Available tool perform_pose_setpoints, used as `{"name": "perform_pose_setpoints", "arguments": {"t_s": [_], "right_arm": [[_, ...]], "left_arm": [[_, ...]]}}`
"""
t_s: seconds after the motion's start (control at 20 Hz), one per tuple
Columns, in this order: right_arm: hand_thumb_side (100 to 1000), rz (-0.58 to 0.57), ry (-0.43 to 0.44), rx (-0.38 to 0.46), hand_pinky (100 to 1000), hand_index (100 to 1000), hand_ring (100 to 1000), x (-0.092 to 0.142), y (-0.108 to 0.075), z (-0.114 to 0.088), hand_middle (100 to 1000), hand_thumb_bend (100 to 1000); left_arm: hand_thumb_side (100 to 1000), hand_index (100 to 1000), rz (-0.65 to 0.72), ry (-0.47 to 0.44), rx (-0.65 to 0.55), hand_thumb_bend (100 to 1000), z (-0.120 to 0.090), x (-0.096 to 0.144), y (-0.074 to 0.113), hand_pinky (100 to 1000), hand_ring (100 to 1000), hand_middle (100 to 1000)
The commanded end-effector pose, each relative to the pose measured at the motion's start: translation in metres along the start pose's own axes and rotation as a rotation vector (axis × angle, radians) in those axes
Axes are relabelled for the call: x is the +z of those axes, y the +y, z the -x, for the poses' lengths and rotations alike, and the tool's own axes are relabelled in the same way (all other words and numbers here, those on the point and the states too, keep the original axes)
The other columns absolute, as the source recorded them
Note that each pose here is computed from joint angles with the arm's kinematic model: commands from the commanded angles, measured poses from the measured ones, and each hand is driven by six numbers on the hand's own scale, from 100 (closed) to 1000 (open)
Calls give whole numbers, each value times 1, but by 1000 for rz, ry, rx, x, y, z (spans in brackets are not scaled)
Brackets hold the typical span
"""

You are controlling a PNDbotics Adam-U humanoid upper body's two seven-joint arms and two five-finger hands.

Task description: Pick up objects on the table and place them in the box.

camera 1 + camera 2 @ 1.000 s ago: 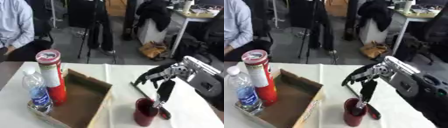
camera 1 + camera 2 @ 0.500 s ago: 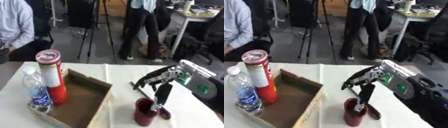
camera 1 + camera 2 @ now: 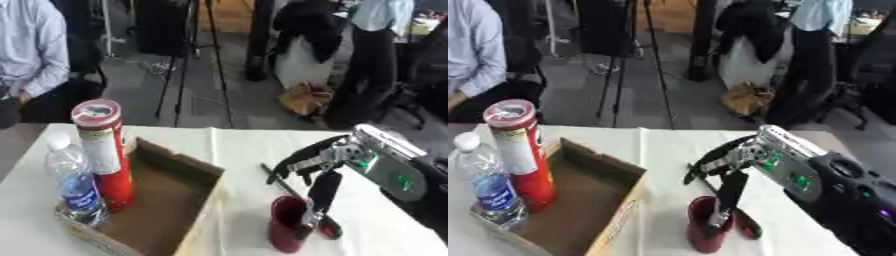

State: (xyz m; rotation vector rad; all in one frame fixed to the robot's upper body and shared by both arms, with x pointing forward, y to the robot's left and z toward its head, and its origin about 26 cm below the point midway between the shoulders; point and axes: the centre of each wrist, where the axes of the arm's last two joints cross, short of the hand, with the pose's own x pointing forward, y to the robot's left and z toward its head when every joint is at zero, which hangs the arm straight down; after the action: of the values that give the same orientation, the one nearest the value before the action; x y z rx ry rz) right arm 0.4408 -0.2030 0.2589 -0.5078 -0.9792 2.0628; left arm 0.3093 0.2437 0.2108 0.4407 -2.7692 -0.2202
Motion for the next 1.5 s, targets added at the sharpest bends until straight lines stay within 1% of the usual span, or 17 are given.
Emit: {"name": "perform_pose_setpoints", "arguments": {"t_s": [0.05,0.45,0.65,0.8,1.15,1.5], "right_arm": [[534,7,17,12,720,1000,993,5,-4,5,1000,837],[536,-15,25,23,721,1000,991,-3,1,8,1000,835],[518,-26,20,23,709,1000,987,-7,4,9,1000,835],[488,-31,18,23,698,1000,984,-9,5,10,1000,832],[480,-38,22,27,699,1000,984,-11,6,11,1000,831],[474,-57,22,31,695,1000,972,-19,9,11,1000,820]], "left_arm": [[952,761,5,-23,5,100,-4,-5,1,980,837,835],[951,758,9,-22,11,100,-4,-5,0,981,835,832],[950,757,12,-20,13,100,-4,-5,0,984,835,831],[946,756,14,-19,13,100,-4,-5,0,987,835,831],[942,755,15,-17,13,100,-4,-5,0,988,835,830],[941,753,18,-15,14,100,-4,-5,0,989,830,829]]}}
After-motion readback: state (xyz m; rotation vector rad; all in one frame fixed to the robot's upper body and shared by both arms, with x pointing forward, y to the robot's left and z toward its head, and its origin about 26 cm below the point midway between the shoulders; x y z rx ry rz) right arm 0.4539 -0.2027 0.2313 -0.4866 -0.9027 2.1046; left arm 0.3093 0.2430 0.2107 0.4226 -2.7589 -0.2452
